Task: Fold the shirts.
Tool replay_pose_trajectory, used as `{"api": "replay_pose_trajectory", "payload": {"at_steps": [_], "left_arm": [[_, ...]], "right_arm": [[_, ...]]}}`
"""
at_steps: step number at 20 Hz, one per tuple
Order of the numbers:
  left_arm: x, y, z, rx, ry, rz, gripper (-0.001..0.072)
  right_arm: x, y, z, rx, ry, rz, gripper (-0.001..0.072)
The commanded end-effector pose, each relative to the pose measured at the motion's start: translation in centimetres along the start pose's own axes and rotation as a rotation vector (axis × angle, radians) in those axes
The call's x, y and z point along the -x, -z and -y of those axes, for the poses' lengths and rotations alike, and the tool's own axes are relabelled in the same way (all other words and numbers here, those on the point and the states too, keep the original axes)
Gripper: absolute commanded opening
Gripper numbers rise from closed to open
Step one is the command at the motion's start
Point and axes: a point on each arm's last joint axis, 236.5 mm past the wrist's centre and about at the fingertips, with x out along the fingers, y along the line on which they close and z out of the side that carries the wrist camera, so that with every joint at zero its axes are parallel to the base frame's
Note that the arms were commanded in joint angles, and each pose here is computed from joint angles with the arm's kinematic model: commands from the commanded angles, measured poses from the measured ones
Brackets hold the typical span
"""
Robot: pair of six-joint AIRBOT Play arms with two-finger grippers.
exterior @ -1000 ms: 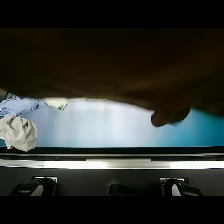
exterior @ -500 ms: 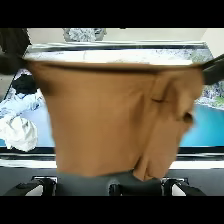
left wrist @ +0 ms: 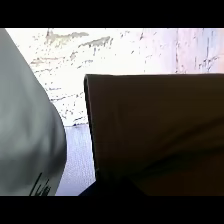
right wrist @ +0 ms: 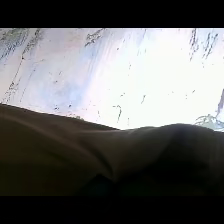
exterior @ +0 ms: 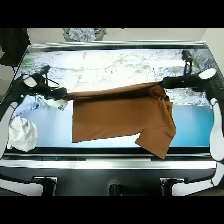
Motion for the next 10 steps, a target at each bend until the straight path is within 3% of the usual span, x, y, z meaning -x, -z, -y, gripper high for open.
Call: {"api": "replay_pose_trajectory", "payload": {"at_steps": [1, 2, 3, 4, 5, 6, 10], "left_arm": [[-4.0, 1.8, 0.8, 0.088, 0.086, -0.087, 0.003], [-4.1, 2.1, 1.1, 0.096, 0.099, -0.099, 0.0032], [-3.8, 2.3, 1.4, 0.101, 0.114, -0.114, 0.0094], [-3.0, 2.6, 1.5, 0.099, 0.125, -0.142, 0.0355], [-1.9, 2.8, 1.5, 0.096, 0.136, -0.174, 0.0504], [-0.5, 3.1, 1.2, 0.096, 0.147, -0.212, 0.0503], [4.4, 7.8, -1.2, 0.161, 0.169, -0.388, 0.05]], "right_arm": [[-3.8, 2.0, 0.6, -0.084, -0.049, -0.035, 0.0047], [-3.9, 2.1, 0.5, -0.081, -0.05, -0.038, 0.0047], [-3.7, 1.8, 0.2, -0.081, -0.057, -0.031, 0.0067], [-2.7, 1.2, 0.0, -0.077, -0.072, -0.029, 0.0252], [-1.1, 0.7, -0.2, -0.054, -0.093, -0.037, 0.0468], [1.3, 0.5, -0.3, -0.003, -0.117, -0.056, 0.0549], [12.0, 6.9, 4.5, -0.058, -0.018, -0.341, 0.0549]]}}
